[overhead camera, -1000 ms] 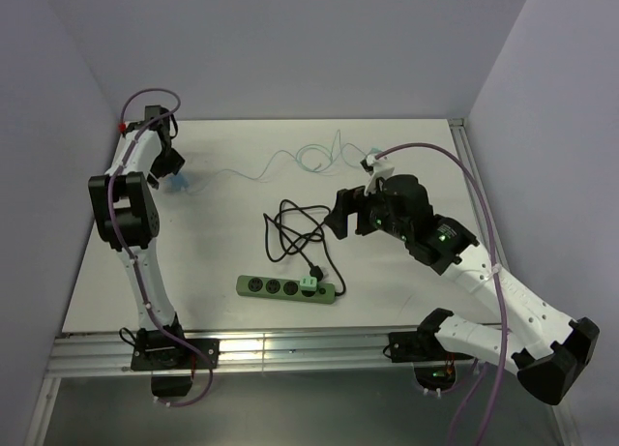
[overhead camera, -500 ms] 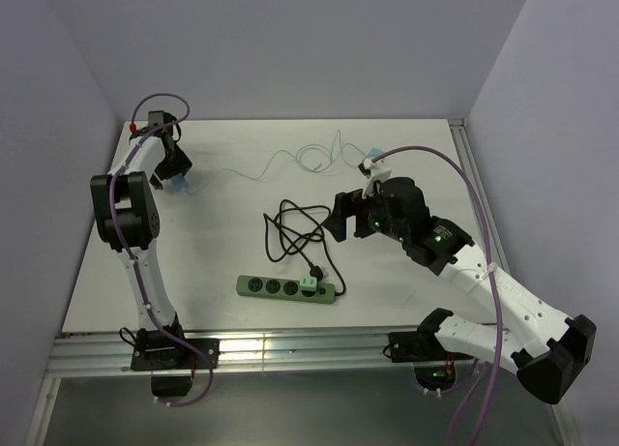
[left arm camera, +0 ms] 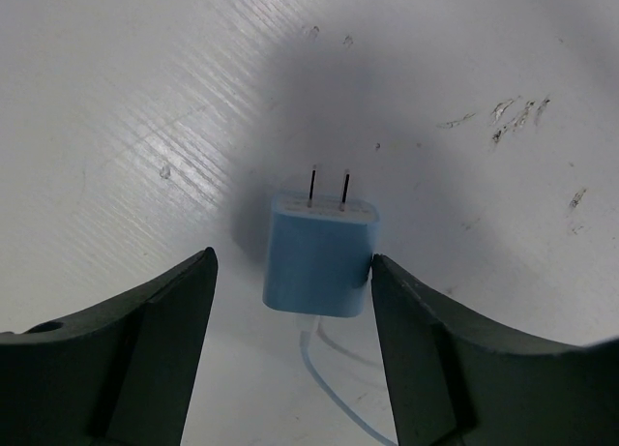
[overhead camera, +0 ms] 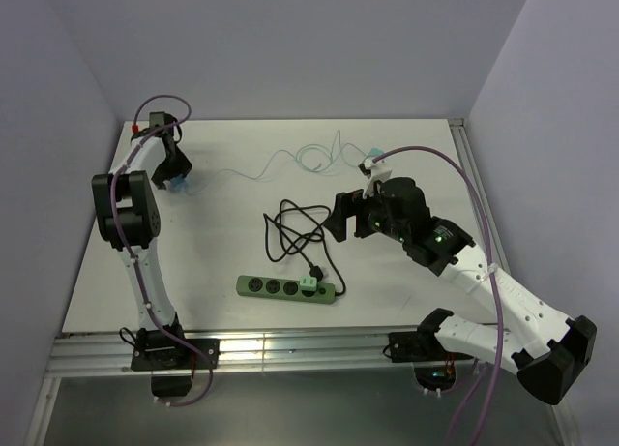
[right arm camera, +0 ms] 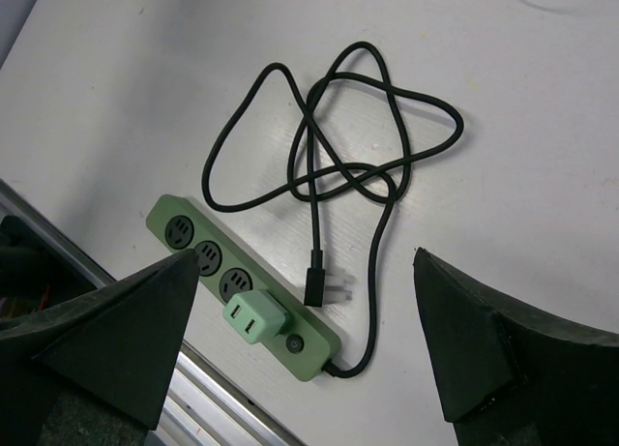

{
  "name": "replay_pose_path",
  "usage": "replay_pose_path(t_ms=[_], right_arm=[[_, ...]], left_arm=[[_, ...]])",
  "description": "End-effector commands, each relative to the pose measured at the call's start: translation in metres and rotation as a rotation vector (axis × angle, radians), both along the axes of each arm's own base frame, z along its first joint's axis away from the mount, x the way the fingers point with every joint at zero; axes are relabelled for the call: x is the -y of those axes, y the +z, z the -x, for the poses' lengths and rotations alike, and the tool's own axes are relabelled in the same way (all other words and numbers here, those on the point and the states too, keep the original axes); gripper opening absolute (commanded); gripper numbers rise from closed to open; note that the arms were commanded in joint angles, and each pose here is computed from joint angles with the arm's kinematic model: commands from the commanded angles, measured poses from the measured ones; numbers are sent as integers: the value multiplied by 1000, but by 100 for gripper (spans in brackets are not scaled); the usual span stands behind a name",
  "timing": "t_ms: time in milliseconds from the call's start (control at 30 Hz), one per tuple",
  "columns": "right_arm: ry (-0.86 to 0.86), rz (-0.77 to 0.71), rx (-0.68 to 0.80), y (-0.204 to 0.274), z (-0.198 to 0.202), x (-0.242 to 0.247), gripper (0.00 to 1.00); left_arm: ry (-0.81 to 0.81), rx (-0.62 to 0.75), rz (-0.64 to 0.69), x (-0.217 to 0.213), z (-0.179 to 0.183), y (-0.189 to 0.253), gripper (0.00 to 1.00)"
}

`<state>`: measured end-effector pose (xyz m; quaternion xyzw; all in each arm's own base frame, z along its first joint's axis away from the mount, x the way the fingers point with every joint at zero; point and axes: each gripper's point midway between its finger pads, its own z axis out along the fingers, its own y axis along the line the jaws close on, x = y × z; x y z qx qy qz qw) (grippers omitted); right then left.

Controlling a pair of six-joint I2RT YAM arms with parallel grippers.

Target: Insert the plug

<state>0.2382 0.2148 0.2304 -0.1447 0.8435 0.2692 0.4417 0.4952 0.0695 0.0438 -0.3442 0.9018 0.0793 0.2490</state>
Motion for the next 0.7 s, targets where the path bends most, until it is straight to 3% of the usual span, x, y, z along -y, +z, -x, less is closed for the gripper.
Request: replay_pose_path(t_ms=[0, 167, 367, 467, 500, 667], right_arm=[[7, -23, 30, 7, -2, -1, 98], [-31, -27, 33, 8, -4, 4, 98], [-149, -53, 9, 9, -12, 13, 100], [-148, -48, 19, 2, -15, 14, 100], [-133, -56, 27, 2, -15, 10, 100], [-11, -106, -41, -1, -7, -16, 97]], left_arm=[[-30, -3, -5, 5, -3, -3, 69], [-20, -18, -7, 8, 2, -10, 62], [-36, 29, 27, 18, 2, -6, 36], [-38, 25, 41, 20, 4, -5, 17], [-35, 34, 45, 21, 4, -1, 2], [-56, 143, 99, 38, 17, 53, 0]])
